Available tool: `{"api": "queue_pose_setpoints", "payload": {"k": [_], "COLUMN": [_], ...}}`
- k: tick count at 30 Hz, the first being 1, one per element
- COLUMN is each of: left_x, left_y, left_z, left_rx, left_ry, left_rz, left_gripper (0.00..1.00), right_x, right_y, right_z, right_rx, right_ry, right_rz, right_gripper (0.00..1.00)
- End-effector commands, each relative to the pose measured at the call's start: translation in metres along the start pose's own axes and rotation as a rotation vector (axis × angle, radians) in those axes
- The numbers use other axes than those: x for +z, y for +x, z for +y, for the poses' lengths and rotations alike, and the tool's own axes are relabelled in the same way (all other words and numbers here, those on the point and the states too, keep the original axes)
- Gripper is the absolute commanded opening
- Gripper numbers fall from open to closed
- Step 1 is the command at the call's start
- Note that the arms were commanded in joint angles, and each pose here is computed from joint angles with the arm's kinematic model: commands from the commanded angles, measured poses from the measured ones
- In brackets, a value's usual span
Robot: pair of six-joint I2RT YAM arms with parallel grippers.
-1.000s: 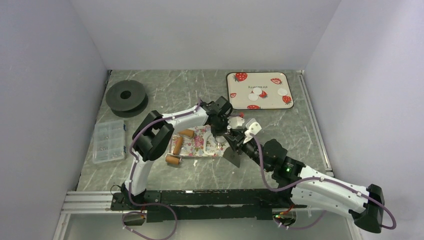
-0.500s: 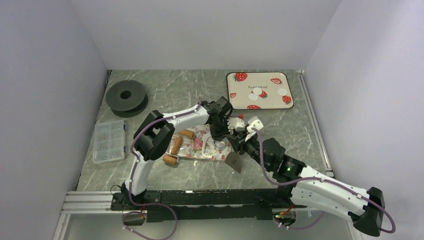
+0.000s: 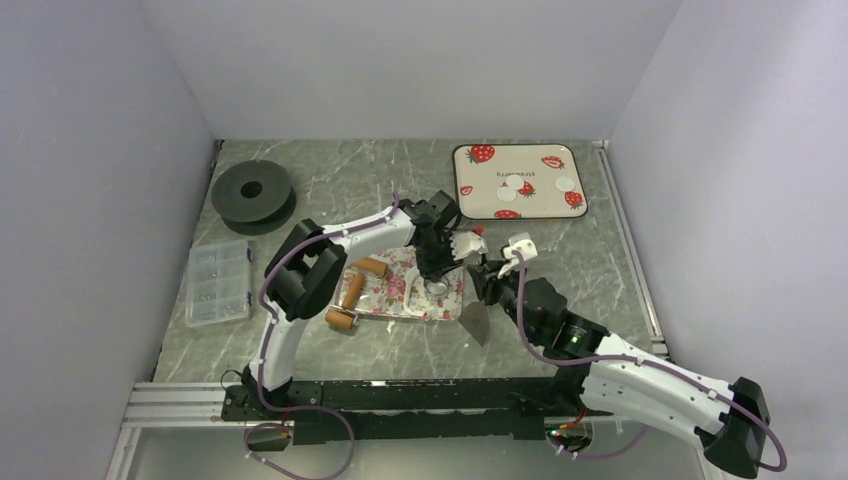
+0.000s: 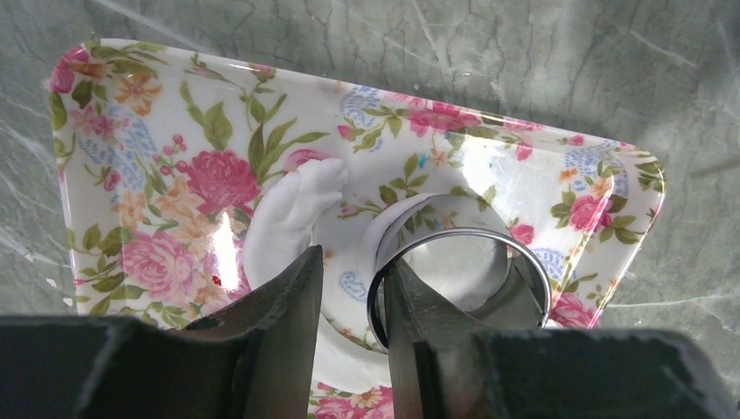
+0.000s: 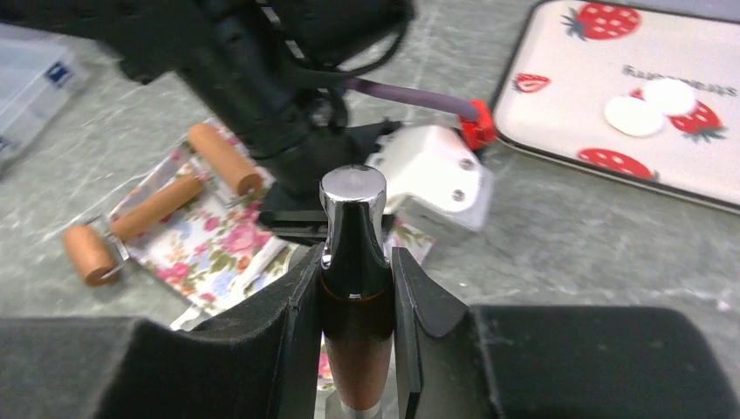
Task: Roll out the dumpling wrappers from the dough
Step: Pick up the dumpling mold from the work surface.
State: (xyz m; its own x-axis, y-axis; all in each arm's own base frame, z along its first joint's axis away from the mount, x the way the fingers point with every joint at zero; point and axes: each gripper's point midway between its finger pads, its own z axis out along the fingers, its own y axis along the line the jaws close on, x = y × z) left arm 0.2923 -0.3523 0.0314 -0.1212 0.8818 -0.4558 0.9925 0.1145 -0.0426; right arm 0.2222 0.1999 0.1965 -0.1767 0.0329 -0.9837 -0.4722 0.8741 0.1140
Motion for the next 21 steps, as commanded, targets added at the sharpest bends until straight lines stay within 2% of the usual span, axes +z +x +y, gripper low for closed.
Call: {"api": "queue_pose_setpoints", "payload": {"k": [1, 9, 14, 17, 21], "left_x": [-0.032, -0.050, -0.052, -0.049, -0.040], "left_y": [-0.027, -0.037, -0.034, -0.029, -0.025], "left_z": [0.000, 0.003, 0.009, 0.018, 0.015], "left_rx": [0.008, -0.022, -0.057, -0.032, -0.026], "left_ry": [-0.019, -0.014, -0.005, -0.079, -0.098], "left_rz": [-0.079, -0.132, -0.142, -0.102, -0.086], "left_gripper": [0.38, 0.52, 0.52, 0.51, 0.52], "right_x": [0.002, 0.015, 0.017, 0.016, 0.010], "right_y": [-0.022, -0.029, -0.029, -0.035, -0.059], "right_z": [-0.029, -0.040, -0.040, -0.039, -0.042], "right_rx": [0.136, 0.181, 0.188, 0.198, 0.287], "right_ry": [0.157, 0.189, 0.176, 0.167, 0.176], "right_rz": [-0.113, -0.130, -0.133, -0.150, -0.236], "right_gripper": [0.00, 0.00, 0.00, 0.00, 0.00]}}
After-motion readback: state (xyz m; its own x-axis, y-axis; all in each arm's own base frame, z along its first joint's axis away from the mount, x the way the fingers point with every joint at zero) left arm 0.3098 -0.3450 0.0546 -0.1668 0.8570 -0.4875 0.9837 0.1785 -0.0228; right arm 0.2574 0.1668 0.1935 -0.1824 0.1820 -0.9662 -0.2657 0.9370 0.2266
